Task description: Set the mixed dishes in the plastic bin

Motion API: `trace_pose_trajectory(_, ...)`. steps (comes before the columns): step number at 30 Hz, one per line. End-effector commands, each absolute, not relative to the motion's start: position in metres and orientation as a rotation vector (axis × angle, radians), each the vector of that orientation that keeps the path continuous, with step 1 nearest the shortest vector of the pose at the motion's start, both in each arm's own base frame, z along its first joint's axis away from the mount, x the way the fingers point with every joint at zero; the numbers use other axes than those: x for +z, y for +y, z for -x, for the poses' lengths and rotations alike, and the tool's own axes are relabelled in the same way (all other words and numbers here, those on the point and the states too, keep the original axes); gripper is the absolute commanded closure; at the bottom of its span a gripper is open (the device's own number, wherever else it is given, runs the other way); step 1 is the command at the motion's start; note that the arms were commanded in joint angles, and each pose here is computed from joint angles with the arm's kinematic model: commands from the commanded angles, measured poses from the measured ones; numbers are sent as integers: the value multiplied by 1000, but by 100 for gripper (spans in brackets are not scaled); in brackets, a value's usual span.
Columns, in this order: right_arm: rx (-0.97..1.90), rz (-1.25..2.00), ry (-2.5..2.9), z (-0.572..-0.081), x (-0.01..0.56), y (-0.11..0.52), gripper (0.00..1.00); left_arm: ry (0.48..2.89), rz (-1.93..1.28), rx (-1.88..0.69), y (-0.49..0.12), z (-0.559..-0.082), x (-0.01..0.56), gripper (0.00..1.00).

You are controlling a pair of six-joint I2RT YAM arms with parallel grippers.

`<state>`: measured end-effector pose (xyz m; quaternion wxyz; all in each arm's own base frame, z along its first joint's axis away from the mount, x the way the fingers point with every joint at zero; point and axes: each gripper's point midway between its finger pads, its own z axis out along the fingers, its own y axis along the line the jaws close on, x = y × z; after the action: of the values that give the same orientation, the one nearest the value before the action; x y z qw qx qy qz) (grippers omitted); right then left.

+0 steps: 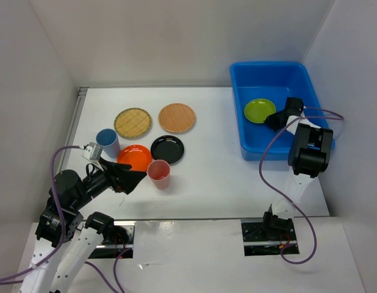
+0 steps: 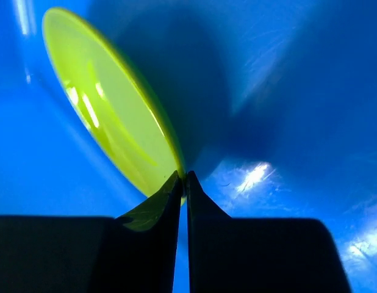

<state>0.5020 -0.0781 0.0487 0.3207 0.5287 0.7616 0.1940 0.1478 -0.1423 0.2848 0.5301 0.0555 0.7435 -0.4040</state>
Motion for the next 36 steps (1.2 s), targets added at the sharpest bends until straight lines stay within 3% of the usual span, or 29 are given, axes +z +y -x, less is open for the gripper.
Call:
trace_pose_trajectory(1, 467, -1350, 1991, -514, 58, -91, 89, 1714, -161, -969, -142, -144, 301, 0)
trace_pose_trajectory(6, 438, -1327, 2016, -511, 55, -92, 67, 1694, -184, -967, -143, -142, 319, 0)
trace_pose_trajectory(9, 436, -1292, 2007, -510, 76, -92, 47, 1722, -194, -951, -143, -144, 316, 0)
trace_pose_trajectory(13, 334, -1192, 1992, -514, 124, -89, 12, 1742, -197, -944, -144, -148, 324, 0)
trace_pose_trajectory(16, 266, -1136, 1979, -511, 155, -83, 0, 1783, -215, -933, -145, -151, 321, 0)
trace_pose_trajectory(27, 260, -870, 1837, -472, 321, -18, 0, 1773, -180, -994, -151, -152, 337, 0)
trace_pose_trajectory(32, 453, -638, 1832, -452, 370, 119, 0, 1780, -154, -1016, -155, -159, 337, 0)
trace_pose_trajectory(36, 635, -552, 1907, -446, 339, 214, 2, 1784, -161, -1037, -158, -159, 337, 0)
